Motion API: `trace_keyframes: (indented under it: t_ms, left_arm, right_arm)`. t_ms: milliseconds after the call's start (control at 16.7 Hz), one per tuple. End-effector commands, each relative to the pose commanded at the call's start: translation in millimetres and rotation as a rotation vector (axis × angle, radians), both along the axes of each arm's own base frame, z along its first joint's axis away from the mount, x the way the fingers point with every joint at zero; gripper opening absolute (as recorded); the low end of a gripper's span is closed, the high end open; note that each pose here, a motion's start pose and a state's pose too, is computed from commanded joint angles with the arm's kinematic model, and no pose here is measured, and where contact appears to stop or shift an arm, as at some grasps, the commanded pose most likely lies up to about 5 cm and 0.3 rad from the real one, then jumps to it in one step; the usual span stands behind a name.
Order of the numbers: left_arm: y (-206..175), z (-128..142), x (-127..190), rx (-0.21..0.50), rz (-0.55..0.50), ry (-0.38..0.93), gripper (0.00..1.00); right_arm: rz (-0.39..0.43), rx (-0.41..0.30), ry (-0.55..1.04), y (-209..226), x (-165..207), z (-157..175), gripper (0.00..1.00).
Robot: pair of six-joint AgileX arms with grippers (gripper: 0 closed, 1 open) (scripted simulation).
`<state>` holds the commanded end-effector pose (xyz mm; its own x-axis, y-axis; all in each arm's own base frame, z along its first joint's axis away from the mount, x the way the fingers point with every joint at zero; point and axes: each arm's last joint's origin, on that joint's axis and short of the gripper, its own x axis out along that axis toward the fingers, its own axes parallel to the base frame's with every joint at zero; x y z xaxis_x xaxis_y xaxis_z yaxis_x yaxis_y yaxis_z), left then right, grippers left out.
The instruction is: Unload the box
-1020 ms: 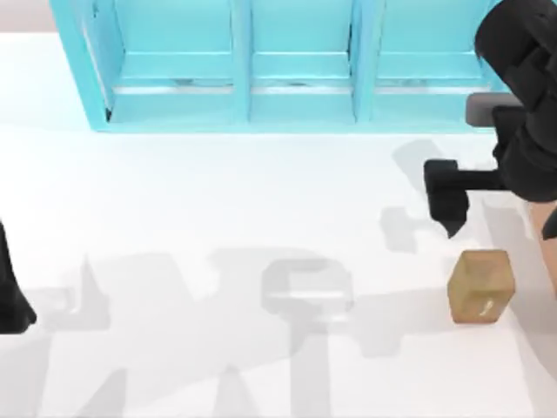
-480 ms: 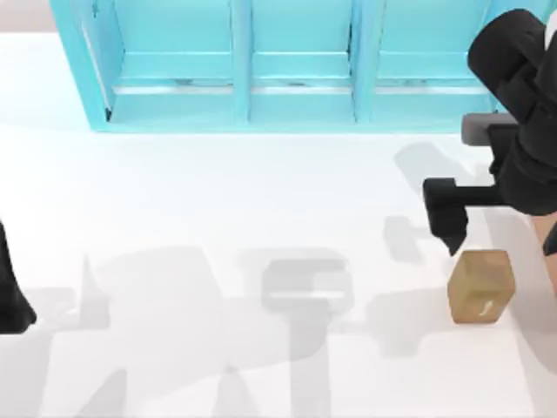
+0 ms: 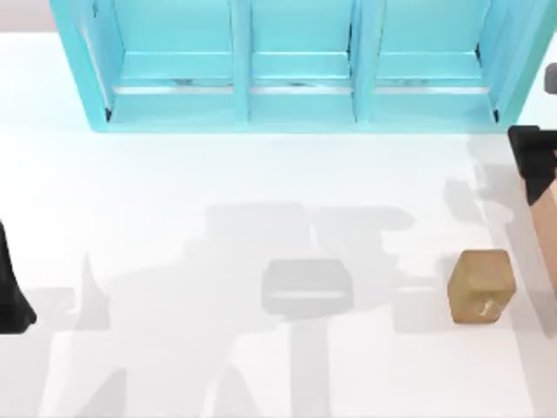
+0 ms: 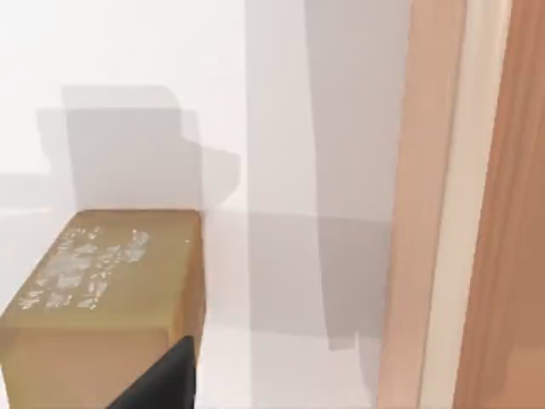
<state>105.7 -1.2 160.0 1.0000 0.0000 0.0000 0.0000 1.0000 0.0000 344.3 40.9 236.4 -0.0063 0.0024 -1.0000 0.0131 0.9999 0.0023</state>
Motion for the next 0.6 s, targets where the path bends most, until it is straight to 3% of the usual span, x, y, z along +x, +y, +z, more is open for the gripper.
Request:
trace_keyframes:
  t_ms: [360, 600]
  left_arm:
    - [0, 0, 0, 0.000, 0.000, 0.000, 1.00]
    - [0, 0, 0, 0.000, 0.000, 0.000, 1.00]
  right_arm:
    - [-0.021, 0.004, -0.003, -130, 15, 18, 1.00]
    - [-0.021, 0.003, -0.009, -155, 12, 23, 1.00]
